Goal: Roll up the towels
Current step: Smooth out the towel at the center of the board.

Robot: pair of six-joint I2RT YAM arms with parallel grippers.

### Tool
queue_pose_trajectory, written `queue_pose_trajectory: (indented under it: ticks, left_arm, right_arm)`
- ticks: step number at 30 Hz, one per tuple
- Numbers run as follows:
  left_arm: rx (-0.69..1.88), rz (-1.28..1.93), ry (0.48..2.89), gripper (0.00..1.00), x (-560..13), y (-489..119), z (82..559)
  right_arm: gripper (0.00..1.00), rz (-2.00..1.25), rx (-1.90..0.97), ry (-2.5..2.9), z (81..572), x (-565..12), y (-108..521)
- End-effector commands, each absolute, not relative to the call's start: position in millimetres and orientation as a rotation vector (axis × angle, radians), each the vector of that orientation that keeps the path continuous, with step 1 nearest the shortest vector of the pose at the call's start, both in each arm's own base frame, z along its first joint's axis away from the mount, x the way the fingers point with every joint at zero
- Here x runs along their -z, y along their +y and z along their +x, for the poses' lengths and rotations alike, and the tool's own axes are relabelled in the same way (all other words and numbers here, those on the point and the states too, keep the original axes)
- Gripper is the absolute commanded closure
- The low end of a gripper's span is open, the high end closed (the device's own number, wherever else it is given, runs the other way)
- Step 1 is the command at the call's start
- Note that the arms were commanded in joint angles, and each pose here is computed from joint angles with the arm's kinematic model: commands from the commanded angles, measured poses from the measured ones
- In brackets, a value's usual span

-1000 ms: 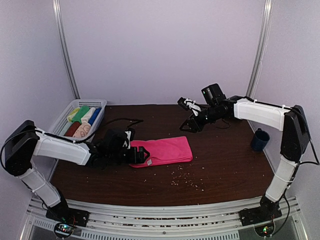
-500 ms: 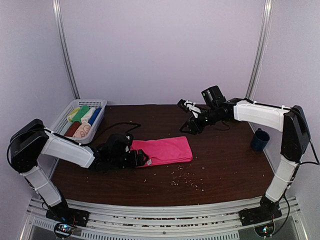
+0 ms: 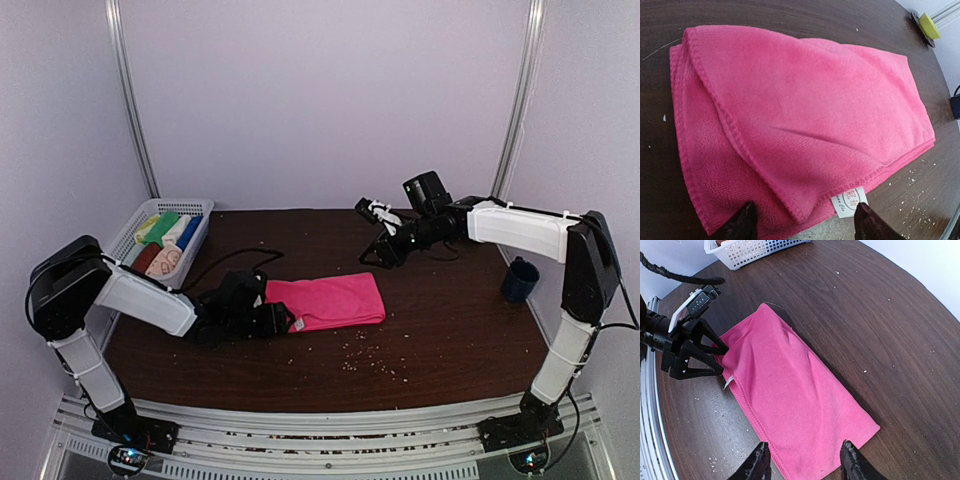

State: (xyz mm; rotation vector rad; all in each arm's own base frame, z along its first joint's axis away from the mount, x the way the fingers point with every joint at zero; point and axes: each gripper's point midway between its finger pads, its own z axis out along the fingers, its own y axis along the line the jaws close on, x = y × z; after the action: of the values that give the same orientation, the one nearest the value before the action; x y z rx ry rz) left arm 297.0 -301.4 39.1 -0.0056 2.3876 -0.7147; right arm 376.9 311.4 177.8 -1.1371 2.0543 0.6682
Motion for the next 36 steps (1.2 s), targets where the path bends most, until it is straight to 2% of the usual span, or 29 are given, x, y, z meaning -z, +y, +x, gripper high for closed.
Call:
queue_pose_trajectory:
  ticks: [1,14,23,36]
  left_arm:
    - [0.758,-0.034,2.317,0.36,-55.6,-310.2,309.5]
    - [0.773,-0.072,2.253,0.38,-85.4,-298.8,307.5]
    - [0.749,-0.066,2.308,0.39,-58.4,-307.1,311.4]
    - [0.737,-0.080,2.297,0.49,-57.1,-307.1,316.4]
  right_arm:
    - [0.52,-1.135,-0.667,2.047,378.5,-174.8,310.8]
    - [0.52,-1.133,-0.672,2.058,378.9,-170.6,311.4]
    - [0.52,-1.133,-0.670,2.053,378.9,-173.0,311.2]
    - [0.52,-1.134,-0.665,2.053,379.4,-172.2,310.9]
